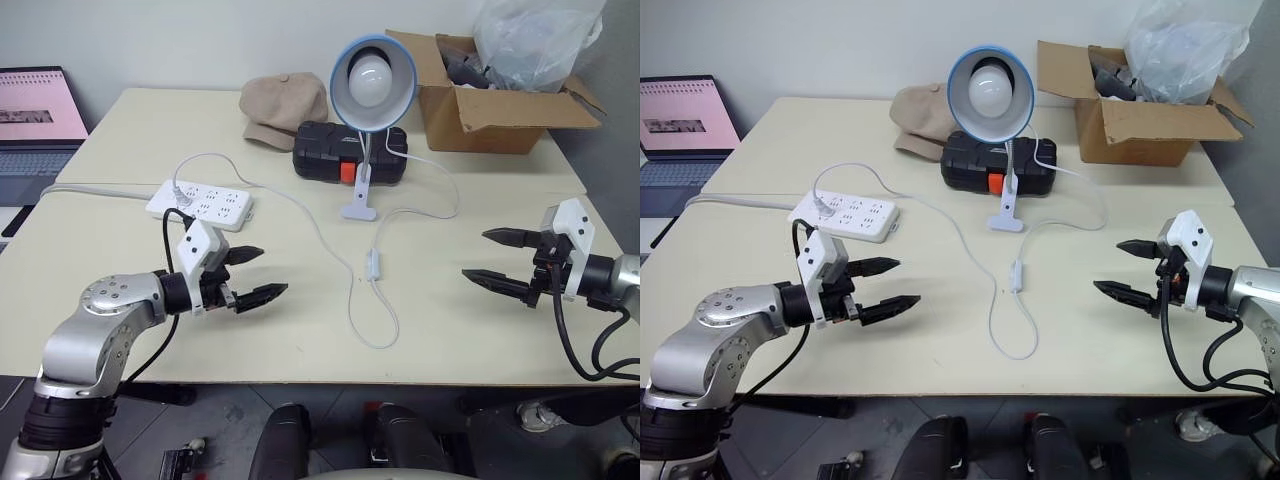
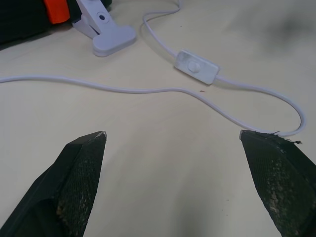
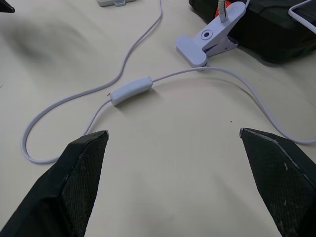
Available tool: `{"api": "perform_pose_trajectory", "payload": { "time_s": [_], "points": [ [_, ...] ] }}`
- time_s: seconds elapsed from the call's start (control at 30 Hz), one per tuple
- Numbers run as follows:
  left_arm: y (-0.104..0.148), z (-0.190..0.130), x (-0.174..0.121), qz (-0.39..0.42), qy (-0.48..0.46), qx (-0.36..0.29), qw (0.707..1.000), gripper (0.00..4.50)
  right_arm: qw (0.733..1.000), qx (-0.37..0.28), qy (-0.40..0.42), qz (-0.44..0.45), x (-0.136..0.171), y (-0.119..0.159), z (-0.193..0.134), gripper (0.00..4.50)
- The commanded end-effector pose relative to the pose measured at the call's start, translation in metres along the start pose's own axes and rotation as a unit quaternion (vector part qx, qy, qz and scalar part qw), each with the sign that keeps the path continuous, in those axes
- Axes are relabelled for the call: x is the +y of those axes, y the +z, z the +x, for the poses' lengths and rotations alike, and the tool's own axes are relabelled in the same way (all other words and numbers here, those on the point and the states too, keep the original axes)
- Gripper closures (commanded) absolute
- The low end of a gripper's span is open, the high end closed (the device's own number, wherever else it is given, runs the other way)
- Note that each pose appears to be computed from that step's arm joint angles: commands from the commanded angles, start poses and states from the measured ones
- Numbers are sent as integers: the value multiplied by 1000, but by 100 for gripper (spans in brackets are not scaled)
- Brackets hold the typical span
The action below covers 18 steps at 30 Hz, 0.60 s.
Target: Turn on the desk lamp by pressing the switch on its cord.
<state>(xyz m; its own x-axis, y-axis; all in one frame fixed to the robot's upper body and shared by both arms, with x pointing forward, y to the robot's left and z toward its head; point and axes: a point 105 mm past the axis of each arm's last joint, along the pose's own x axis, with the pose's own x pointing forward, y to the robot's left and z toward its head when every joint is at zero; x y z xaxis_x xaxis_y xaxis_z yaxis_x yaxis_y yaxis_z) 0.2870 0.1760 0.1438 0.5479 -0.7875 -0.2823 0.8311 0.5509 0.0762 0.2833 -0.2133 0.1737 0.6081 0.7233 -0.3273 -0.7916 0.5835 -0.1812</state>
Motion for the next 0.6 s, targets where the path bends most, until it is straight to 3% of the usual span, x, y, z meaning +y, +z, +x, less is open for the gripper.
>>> {"api": "perform_pose_trajectory", "payload": {
  "time_s": [0.03,0.6],
  "points": [
    [9,1,-2,26,-12,-11,1000,0,1000,-13,-1,-21,2,10,-4,1],
    [11,-1,0,66,-1,-13,998,0,998,-6,-46,30,-11,15,6,1]
  ]
}}
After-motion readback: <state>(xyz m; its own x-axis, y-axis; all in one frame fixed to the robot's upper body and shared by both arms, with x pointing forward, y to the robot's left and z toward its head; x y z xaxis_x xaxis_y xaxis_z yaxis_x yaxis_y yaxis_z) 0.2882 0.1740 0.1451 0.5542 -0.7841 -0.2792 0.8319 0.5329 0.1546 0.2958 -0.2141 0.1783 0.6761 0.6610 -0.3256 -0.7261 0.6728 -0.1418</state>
